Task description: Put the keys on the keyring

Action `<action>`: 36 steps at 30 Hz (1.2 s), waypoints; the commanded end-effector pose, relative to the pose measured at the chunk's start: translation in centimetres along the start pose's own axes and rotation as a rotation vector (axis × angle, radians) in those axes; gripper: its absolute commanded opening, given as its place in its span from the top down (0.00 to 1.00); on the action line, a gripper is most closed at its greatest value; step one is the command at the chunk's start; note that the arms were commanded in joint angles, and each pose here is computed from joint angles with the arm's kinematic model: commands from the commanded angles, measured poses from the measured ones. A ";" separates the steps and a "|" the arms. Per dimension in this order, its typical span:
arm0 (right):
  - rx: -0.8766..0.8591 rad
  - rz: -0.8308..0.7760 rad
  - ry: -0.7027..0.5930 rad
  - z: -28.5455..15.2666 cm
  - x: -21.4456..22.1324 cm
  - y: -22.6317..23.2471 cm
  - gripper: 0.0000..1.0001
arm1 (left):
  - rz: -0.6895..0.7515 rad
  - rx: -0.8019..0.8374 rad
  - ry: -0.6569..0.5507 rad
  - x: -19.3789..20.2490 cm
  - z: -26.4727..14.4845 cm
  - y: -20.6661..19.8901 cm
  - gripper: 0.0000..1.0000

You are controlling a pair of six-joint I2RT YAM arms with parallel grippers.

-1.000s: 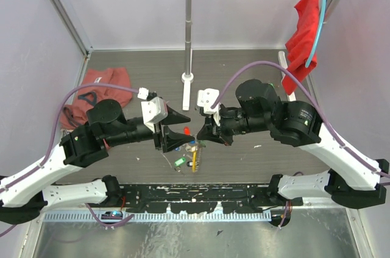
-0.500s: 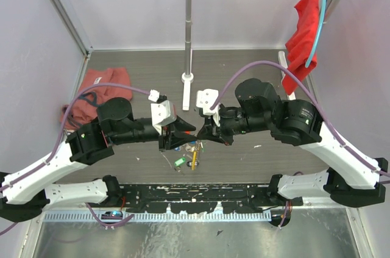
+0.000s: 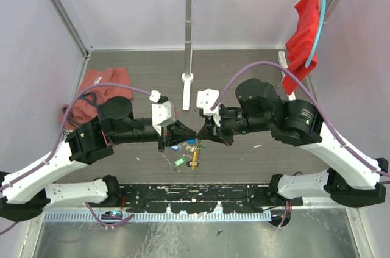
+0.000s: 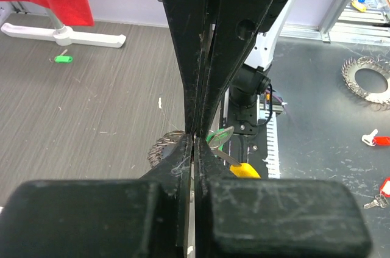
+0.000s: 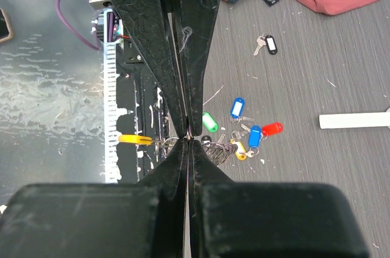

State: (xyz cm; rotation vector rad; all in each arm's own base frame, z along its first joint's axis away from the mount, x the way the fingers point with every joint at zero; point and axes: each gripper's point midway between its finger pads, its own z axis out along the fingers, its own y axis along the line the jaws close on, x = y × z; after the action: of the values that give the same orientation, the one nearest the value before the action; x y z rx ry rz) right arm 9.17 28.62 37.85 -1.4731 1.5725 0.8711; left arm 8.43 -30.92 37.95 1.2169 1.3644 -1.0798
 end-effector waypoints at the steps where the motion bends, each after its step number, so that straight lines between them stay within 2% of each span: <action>1: 0.025 -0.050 -0.113 -1.4 -2.5 0.0 0.99 | 0.018 0.023 -0.014 -1.1 0.0 -0.4 0.97; 3: 0.033 -0.051 -0.120 -1.5 -2.6 -0.1 0.99 | 0.018 0.022 -0.013 -1.1 0.0 -0.4 1.00; 14: 0.087 -0.038 -0.177 -1.9 -3.4 -0.8 0.96 | 0.031 -0.033 -0.056 -1.6 -0.8 0.3 1.00; 24: 0.137 -0.025 -0.295 -2.5 -5.0 -1.3 0.79 | 0.029 -0.060 -0.105 -2.4 -1.7 0.4 1.00; 29: 0.137 -0.017 -0.387 -3.5 -6.2 -1.0 0.66 | 0.034 -0.067 -0.127 -2.6 -2.0 0.5 1.00; 36: 0.211 0.067 -0.492 -5.1 -6.4 -1.6 0.62 | 0.034 -0.088 -0.141 -2.9 -2.2 0.7 1.00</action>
State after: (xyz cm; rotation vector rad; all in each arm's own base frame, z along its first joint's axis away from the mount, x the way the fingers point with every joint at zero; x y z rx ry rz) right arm 9.64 27.35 42.55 -1.1560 1.3633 0.9388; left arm 8.88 -29.29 39.71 1.1280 1.3125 -1.0440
